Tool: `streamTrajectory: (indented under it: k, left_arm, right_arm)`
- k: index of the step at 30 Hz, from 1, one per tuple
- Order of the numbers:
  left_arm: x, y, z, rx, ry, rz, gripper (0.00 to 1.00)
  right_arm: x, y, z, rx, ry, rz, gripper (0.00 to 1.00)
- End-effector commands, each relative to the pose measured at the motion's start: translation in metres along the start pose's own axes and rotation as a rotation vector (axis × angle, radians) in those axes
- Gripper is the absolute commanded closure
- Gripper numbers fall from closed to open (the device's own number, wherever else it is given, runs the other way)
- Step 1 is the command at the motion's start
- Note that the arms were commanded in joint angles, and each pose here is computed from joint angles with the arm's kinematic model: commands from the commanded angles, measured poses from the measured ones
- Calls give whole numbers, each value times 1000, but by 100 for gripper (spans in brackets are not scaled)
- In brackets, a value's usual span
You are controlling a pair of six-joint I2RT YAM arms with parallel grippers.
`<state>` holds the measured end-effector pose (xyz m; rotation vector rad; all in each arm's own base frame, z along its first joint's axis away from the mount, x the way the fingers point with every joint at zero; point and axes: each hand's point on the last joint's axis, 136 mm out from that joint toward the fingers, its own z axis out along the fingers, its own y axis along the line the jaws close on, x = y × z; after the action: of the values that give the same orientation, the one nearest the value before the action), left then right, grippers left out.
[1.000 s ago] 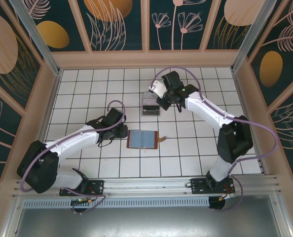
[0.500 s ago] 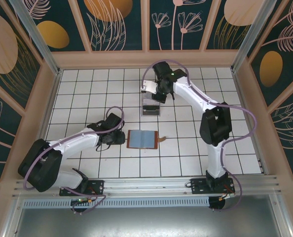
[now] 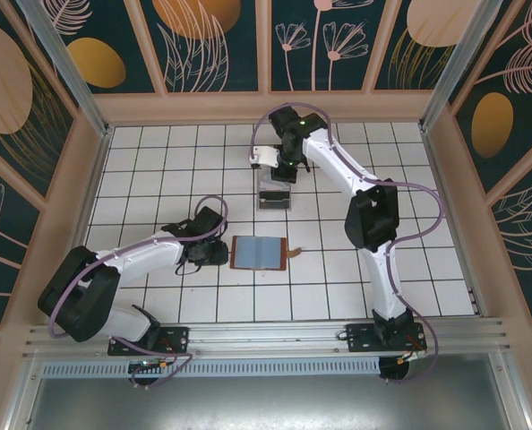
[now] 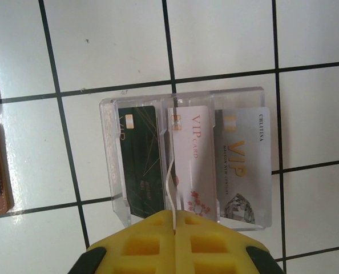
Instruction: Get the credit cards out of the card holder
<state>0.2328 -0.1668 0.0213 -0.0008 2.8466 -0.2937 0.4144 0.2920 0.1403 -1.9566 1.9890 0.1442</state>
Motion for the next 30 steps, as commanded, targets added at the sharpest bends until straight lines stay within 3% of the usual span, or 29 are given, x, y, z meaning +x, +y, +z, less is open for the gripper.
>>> streamTrajectory:
  k: [1, 11, 30]
  left_arm:
    - [0, -1, 3, 13, 7, 2, 60]
    - [-1, 0, 2, 4, 2, 0, 60]
    - [1, 1, 3, 2, 10, -12, 60]
  right_arm:
    - [7, 0, 1, -6, 39, -3, 100]
    - [-5, -40, -13, 182, 21, -57, 100]
    - [-2, -41, 35, 135, 62, -117, 100]
